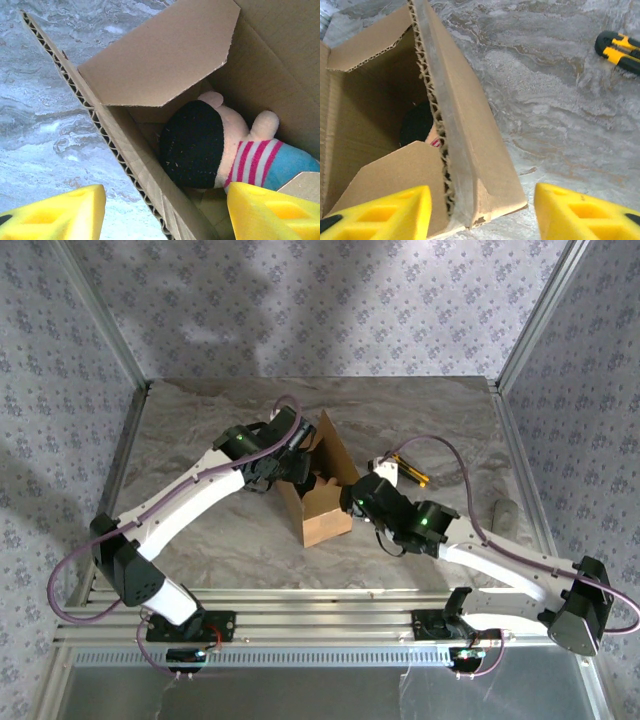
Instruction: Unpack the express box
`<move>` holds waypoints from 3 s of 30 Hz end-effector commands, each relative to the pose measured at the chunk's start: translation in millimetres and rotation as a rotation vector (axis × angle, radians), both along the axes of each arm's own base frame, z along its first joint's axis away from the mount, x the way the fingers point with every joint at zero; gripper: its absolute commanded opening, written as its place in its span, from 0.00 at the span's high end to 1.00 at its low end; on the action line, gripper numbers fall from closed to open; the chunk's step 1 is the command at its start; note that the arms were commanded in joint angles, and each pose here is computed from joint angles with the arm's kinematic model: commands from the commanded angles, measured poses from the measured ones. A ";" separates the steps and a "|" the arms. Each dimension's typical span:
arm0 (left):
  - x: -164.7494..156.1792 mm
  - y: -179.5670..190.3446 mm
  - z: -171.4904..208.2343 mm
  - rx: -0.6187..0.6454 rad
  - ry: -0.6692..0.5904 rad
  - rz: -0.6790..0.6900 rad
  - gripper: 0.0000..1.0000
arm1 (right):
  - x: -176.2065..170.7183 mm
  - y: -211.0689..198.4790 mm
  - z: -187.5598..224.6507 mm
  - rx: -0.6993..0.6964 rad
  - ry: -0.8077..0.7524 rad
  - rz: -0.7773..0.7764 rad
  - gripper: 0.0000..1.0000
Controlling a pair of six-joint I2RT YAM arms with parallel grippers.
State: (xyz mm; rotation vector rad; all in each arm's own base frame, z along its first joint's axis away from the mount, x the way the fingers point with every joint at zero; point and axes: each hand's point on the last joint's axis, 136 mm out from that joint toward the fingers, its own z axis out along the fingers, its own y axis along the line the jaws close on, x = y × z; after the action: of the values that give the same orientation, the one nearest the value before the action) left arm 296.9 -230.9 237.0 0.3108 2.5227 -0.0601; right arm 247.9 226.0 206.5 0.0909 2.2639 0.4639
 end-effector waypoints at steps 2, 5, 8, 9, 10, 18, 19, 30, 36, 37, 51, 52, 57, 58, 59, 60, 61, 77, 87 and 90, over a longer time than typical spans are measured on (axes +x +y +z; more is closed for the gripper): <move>-1.2 3.1 23.4 -0.020 -0.038 -0.008 0.34 | 8.8 7.3 29.8 -0.033 -0.061 0.043 0.38; -6.6 0.9 22.1 -0.035 0.006 -0.002 0.32 | 16.9 14.8 38.4 -0.055 -0.061 0.076 0.37; -10.8 -0.7 18.4 -0.042 0.052 0.011 0.32 | 29.2 21.3 37.2 -0.076 -0.038 0.107 0.37; -11.6 -0.7 17.0 -0.044 0.058 0.015 0.32 | 34.1 21.7 35.2 -0.083 -0.031 0.107 0.38; -11.9 -0.4 15.3 -0.049 0.059 0.023 0.32 | 39.0 21.3 32.3 -0.089 -0.022 0.101 0.41; -17.3 5.4 -0.4 -0.086 0.113 0.099 0.38 | 59.9 22.2 21.7 -0.051 0.007 0.094 0.54; -18.3 6.3 -1.9 -0.093 0.118 0.107 0.41 | 61.5 21.6 19.7 -0.075 0.003 0.114 0.56; -34.1 21.9 -4.0 -0.245 0.108 0.160 0.54 | 67.9 15.1 8.7 -0.059 0.040 0.098 0.88; -38.0 32.1 -5.7 -0.326 0.081 0.174 0.64 | 70.3 15.4 3.6 -0.027 0.051 0.104 0.91; -38.5 33.2 -7.4 -0.337 0.080 0.177 0.65 | 69.8 15.8 2.2 -0.026 0.054 0.106 0.92; -49.1 49.4 -55.5 -0.394 0.100 0.217 0.74 | 72.5 20.8 -13.1 0.075 0.094 0.195 0.94; -50.2 50.1 -58.8 -0.392 0.101 0.216 0.74 | 72.4 20.2 -15.6 0.098 0.103 0.209 0.94; -54.3 55.0 -76.1 -0.383 0.113 0.235 0.76 | 75.0 19.7 -22.8 0.180 0.138 0.256 0.94; -55.3 56.3 -79.6 -0.378 0.115 0.238 0.77 | 75.0 20.8 -24.4 0.194 0.145 0.270 0.94; -56.4 57.5 -81.8 -0.377 0.117 0.243 0.77 | 75.7 19.7 -27.6 0.206 0.156 0.272 0.94; -57.8 59.2 -85.6 -0.374 0.121 0.250 0.78 | 77.1 18.3 -30.1 0.222 0.166 0.273 0.94; -58.6 60.0 -88.0 -0.374 0.123 0.251 0.79 | 78.3 17.8 -33.7 0.240 0.178 0.275 0.94; -78.0 70.9 -114.4 -0.395 0.171 0.300 0.96 | 98.6 2.0 -75.7 0.342 0.278 0.240 0.63; -92.3 47.7 -107.9 -0.496 0.181 0.310 0.98 | 127.3 5.9 -73.2 0.307 0.293 0.269 0.59; -96.7 33.9 -99.9 -0.525 0.164 0.289 0.98 | 136.0 13.2 -74.1 0.293 0.304 0.295 0.59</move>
State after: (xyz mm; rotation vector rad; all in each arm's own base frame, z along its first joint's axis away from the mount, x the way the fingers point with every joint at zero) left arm 226.4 -194.0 160.7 -0.3060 2.4467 -0.6756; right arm 384.6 247.4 166.4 -0.0575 2.3641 1.0900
